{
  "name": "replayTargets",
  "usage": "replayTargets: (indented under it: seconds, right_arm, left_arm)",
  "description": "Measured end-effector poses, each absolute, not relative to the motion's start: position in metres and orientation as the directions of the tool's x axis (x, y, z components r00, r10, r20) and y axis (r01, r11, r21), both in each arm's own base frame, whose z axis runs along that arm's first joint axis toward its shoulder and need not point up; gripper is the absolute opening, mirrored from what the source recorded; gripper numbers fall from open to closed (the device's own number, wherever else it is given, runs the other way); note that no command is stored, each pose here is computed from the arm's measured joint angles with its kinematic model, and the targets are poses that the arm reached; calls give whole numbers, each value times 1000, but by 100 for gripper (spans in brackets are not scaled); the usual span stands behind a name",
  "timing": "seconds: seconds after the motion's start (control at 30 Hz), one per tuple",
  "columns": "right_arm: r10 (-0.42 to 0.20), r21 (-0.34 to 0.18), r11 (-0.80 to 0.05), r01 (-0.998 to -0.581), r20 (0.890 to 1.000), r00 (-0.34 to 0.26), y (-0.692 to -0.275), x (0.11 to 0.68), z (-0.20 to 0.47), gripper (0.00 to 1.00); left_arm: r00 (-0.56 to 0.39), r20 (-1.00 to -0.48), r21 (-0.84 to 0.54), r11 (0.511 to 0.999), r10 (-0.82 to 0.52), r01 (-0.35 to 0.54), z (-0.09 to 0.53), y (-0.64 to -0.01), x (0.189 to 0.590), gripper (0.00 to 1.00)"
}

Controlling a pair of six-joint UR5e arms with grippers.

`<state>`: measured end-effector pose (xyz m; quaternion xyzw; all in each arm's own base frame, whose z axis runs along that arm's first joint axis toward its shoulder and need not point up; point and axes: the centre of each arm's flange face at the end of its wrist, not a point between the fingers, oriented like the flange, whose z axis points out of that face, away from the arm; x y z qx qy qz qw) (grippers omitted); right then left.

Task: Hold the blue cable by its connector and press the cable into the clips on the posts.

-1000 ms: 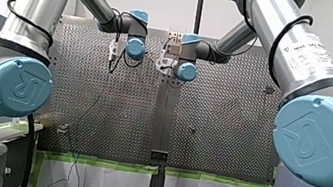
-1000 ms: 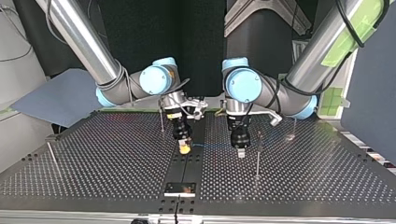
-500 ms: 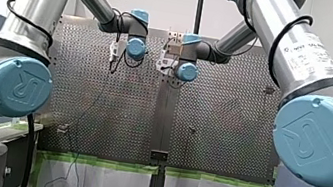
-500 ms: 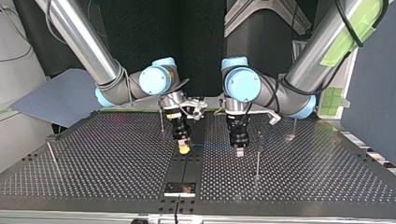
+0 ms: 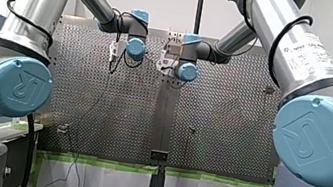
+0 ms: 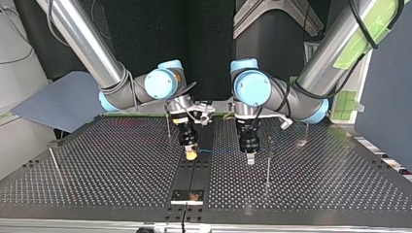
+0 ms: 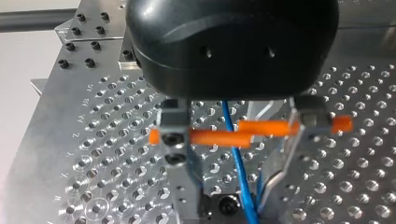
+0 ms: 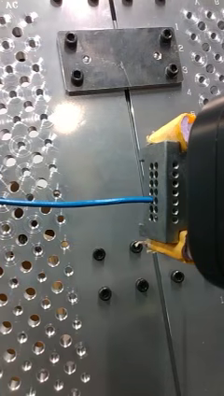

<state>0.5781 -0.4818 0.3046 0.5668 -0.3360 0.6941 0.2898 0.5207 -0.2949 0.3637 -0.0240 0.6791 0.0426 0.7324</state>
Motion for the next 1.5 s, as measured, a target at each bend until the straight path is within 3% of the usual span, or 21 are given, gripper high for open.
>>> replayTargets:
  seconds: [0.2, 0.3, 0.37, 0.67, 1.17, 1.5]
  right_arm:
    - [22, -138, -606, -784, 982, -189, -482, 578, 305, 0]
    - [22, -138, -605, -784, 982, -189, -482, 578, 305, 0]
    - [21, -138, -605, -784, 982, -189, -483, 578, 304, 0]
    - [21, -137, -605, -784, 982, -188, -482, 578, 304, 0]
    - [14, -138, -600, -788, 983, -183, -484, 575, 299, 0]
    - [-20, -131, -576, -807, 989, -146, -487, 557, 273, 0]
  left_arm:
    - [72, -997, 19, 996, 25, -92, 363, -296, 520, 53]
    - [68, -997, 20, 996, 27, -90, 363, -296, 519, 44]
    - [66, -997, 22, 996, 28, -90, 363, -297, 519, 28]
    - [59, -998, 25, 996, 30, -87, 362, -297, 517, 2]
    - [54, -998, 27, 997, 31, -79, 362, -302, 514, 0]
    - [35, -999, 33, 998, 35, -45, 348, -321, 507, 0]
